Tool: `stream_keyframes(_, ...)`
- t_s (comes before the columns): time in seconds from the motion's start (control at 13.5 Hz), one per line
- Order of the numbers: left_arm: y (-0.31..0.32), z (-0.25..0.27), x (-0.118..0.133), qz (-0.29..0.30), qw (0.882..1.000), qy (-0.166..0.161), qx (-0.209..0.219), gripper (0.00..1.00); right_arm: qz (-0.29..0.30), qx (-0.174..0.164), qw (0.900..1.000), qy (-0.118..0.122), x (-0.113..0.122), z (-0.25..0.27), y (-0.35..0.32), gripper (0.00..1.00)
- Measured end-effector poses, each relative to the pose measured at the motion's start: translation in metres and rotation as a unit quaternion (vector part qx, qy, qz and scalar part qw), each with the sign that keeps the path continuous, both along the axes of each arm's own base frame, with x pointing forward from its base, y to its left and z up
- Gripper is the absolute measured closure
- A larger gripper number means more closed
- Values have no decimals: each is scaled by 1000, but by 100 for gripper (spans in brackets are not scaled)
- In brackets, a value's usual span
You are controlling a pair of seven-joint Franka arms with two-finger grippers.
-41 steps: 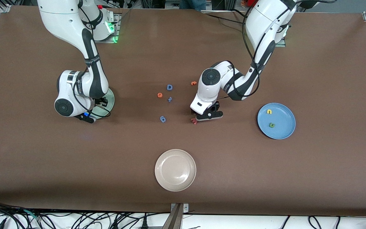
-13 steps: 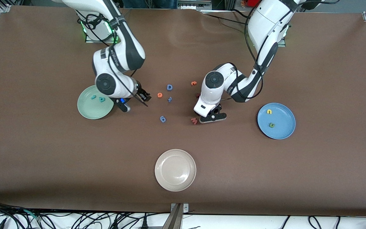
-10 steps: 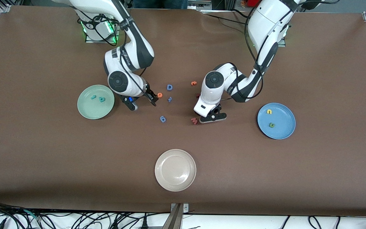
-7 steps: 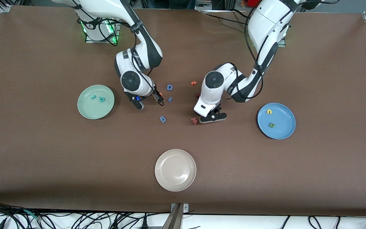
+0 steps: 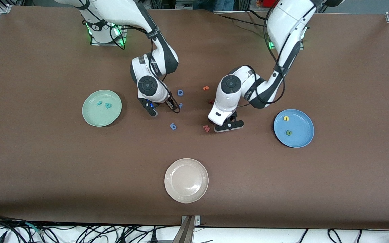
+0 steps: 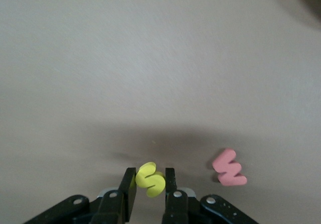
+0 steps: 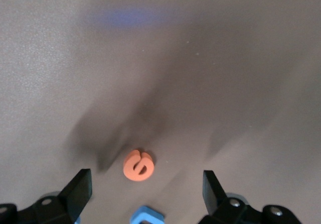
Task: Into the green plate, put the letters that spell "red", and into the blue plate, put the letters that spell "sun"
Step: 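Grasp the yellow s with the left gripper while the right gripper reaches the e, then drop the s on the blue plate while the right gripper grasps the orange e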
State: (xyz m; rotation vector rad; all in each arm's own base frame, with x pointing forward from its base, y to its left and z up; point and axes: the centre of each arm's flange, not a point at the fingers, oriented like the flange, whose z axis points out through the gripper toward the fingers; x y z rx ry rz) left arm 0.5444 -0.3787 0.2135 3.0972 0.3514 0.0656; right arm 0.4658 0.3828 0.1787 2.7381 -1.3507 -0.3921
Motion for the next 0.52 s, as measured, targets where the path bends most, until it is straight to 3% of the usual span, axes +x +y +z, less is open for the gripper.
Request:
stream_keyframes(0.3,75,44,36,-50,998,39,12,73,-4,-4,1000,-3,-5,-6,2,4)
stream_keyframes(0.52,155,54,63,-102,993,61,24,73,-5,-3,1000,-7,-4,-6,2,12)
